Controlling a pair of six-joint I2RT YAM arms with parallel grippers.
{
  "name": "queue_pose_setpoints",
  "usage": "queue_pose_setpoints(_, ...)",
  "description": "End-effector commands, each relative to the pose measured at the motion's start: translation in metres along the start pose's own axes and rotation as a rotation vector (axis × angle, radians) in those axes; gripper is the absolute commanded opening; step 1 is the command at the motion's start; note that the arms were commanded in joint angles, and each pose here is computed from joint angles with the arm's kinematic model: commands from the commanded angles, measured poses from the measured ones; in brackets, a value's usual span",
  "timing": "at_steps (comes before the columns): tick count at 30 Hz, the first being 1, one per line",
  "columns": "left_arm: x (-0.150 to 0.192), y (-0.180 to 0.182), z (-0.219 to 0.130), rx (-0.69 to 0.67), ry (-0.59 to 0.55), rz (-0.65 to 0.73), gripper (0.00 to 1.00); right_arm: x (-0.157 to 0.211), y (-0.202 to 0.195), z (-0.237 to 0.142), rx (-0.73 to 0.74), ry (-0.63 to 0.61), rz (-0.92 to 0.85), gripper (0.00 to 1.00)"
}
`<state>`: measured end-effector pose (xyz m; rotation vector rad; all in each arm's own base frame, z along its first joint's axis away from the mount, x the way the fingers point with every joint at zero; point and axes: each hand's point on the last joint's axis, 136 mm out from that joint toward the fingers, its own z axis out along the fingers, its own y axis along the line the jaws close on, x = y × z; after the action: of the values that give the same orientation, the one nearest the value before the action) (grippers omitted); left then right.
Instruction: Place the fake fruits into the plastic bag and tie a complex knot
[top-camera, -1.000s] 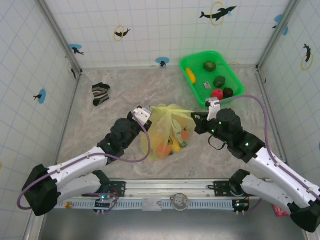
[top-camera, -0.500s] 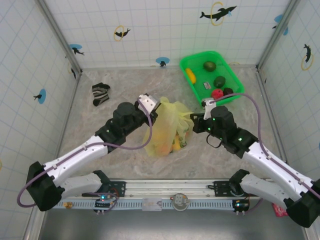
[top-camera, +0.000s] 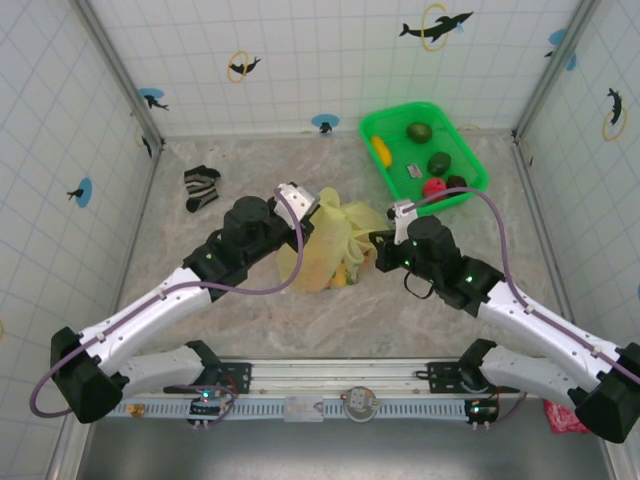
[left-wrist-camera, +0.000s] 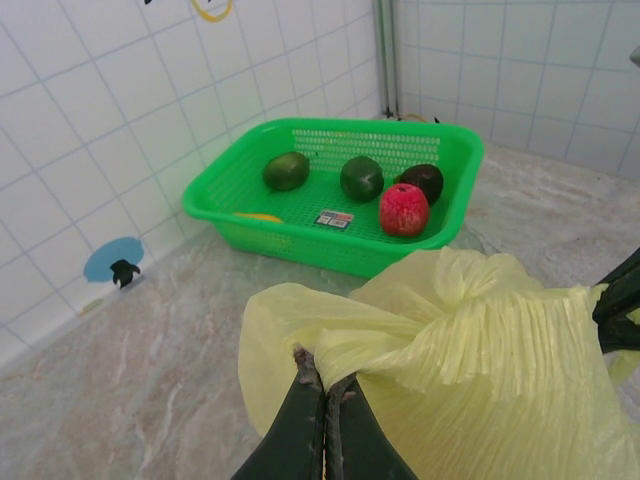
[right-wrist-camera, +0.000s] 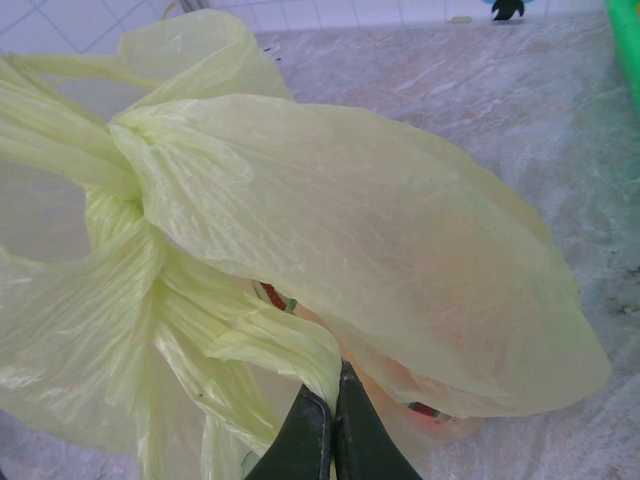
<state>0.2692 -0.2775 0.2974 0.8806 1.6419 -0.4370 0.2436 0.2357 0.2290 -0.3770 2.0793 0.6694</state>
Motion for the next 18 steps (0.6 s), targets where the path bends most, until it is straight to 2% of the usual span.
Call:
queue_pose_setpoints(1, 0.008, 0.002, -0.006, -0.021, -0.031, -0.051, 0.0, -0.03, 0.001, -0.012, 0.013, -0.127, 0.027, 0.0)
queue_pose_setpoints(8, 0.026, 0.007, -0.014, -0.074, -0.179, -0.264, 0.0, -0.01, 0.001, -0.009, -0.095, -0.24, 0.174, 0.0)
queue_pose_setpoints(11, 0.021, 0.011, -0.016, -0.09, -0.203, -0.276, 0.0, -0.004, 0.007, -0.006, -0.151, -0.248, 0.192, 0.0)
queue_pose_setpoints(18, 0.016, 0.019, -0.021, -0.135, -0.199, -0.229, 0.0, 0.003, 0.009, 0.0, -0.145, -0.223, 0.179, 0.0)
